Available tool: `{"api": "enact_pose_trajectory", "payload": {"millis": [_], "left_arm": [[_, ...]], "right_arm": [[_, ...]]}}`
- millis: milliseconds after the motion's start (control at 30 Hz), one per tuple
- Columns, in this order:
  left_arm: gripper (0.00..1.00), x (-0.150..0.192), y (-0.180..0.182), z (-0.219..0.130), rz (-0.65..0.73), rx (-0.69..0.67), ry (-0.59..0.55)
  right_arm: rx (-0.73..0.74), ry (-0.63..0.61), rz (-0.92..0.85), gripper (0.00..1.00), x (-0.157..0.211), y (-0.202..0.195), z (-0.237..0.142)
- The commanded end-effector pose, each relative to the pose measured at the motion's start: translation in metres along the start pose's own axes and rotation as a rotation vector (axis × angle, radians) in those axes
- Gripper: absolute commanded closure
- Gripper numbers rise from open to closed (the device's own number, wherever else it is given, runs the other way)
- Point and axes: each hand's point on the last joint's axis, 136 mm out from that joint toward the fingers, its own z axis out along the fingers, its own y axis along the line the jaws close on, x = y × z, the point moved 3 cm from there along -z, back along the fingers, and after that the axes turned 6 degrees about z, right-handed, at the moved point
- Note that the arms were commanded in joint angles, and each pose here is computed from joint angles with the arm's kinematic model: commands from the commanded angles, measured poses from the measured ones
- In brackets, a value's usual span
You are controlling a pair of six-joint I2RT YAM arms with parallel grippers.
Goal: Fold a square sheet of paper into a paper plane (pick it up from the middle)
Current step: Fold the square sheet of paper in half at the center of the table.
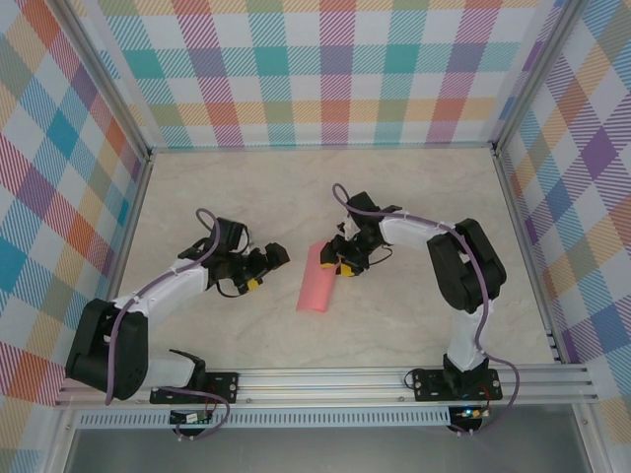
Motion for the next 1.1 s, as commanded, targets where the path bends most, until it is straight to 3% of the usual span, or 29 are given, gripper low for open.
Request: {"api": "enact_pose_trajectory", "payload": {"millis": [0,733,1067], "left_arm": [[0.01,-0.005,-0.016,0.005,0.042,0.04,0.019],[0.06,-0.007,-0.02,0.029,-0.016,0.029,0.028],[0.18,-0.003,-0.022,0.045,-0.002,0.066,0.091]], "right_arm": [[-0.02,-0.026,0.013,0.46,0.001,0.002,-0.004],[-0.016,0.092,-0.16,0.46,-0.01,0.01,0.004],[0.023,0.037,-0.094,0.35,-0.01,0.0,-0.005]]}}
